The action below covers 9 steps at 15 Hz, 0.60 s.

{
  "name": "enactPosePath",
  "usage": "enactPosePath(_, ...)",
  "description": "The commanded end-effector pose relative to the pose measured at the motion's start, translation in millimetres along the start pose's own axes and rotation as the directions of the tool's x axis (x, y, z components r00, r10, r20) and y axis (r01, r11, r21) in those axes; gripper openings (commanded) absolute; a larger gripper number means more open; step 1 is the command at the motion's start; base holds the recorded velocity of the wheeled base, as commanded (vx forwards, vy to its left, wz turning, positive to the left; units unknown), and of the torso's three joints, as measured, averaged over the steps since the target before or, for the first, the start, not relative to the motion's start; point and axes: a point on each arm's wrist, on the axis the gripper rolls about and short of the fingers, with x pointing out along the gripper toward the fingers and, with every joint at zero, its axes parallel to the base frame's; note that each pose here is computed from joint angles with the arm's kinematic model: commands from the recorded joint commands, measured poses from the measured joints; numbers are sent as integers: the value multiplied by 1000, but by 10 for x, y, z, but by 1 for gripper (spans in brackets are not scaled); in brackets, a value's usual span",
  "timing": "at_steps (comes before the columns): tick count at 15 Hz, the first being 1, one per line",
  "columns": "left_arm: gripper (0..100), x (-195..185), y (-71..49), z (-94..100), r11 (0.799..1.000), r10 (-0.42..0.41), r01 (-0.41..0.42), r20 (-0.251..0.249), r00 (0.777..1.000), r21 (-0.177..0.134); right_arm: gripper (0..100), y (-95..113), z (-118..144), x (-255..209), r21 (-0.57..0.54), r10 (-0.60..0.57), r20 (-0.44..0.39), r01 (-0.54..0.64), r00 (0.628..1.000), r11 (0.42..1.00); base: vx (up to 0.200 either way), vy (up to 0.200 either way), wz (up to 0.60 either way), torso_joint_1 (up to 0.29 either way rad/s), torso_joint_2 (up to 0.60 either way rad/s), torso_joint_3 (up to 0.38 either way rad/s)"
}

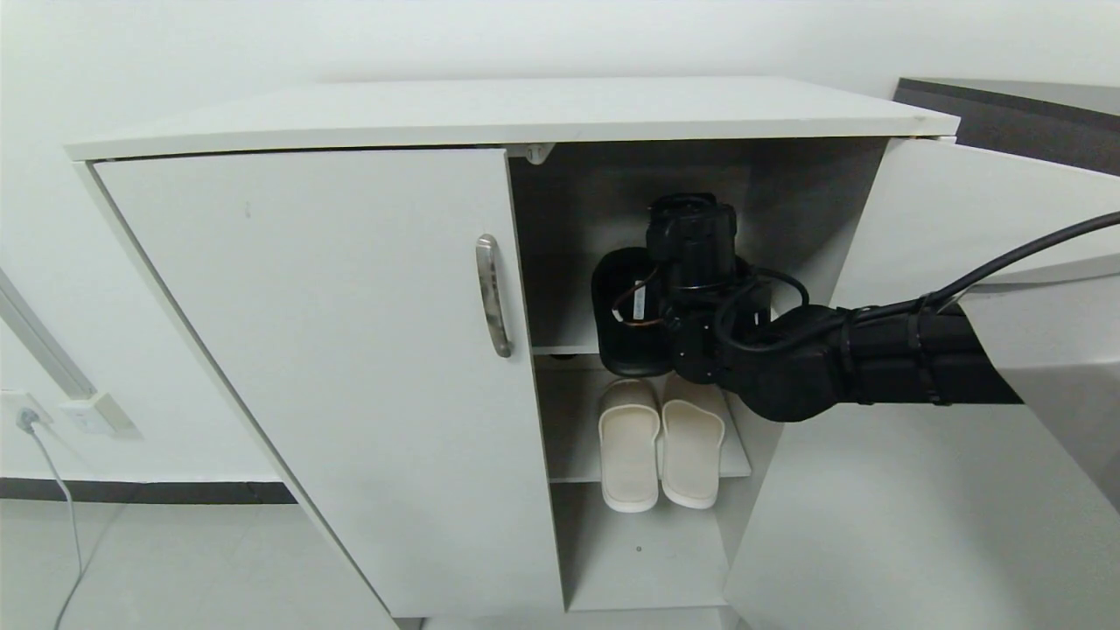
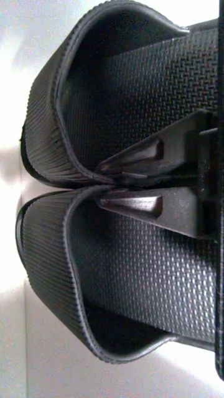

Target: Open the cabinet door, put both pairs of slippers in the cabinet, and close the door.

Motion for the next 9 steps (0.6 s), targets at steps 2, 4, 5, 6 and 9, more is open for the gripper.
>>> enactPosePath(2, 0, 1, 0, 0, 1000, 1, -1, -1, 1000, 1, 100, -3, -9, 13, 1, -3, 0, 3, 1000, 1000, 0, 0, 0, 0, 0, 0)
enactPosePath(4, 0, 1, 0, 0, 1000, -1, 1, -1, 1000, 0, 100, -19, 29, -19, 5, 1, 4, -1, 1000, 1000, 0, 0, 0, 0, 0, 0)
enactPosePath(5, 0, 1, 0, 0, 1000, -1, 1, -1, 1000, 0, 100, -37, 56, -62, 4, 4, 4, -4, 1000, 1000, 0, 0, 0, 0, 0, 0)
enactPosePath(6, 0, 1, 0, 0, 1000, 1, -1, -1, 1000, 0, 100, -59, 98, -139, 4, 10, 6, -10, 1000, 1000, 0, 0, 0, 0, 0, 0)
enactPosePath(9, 0, 1, 0, 0, 1000, -1, 1, -1, 1000, 0, 100, -131, 160, -404, -2, 40, -3, -40, 999, 999, 0, 0, 0, 0, 0, 0)
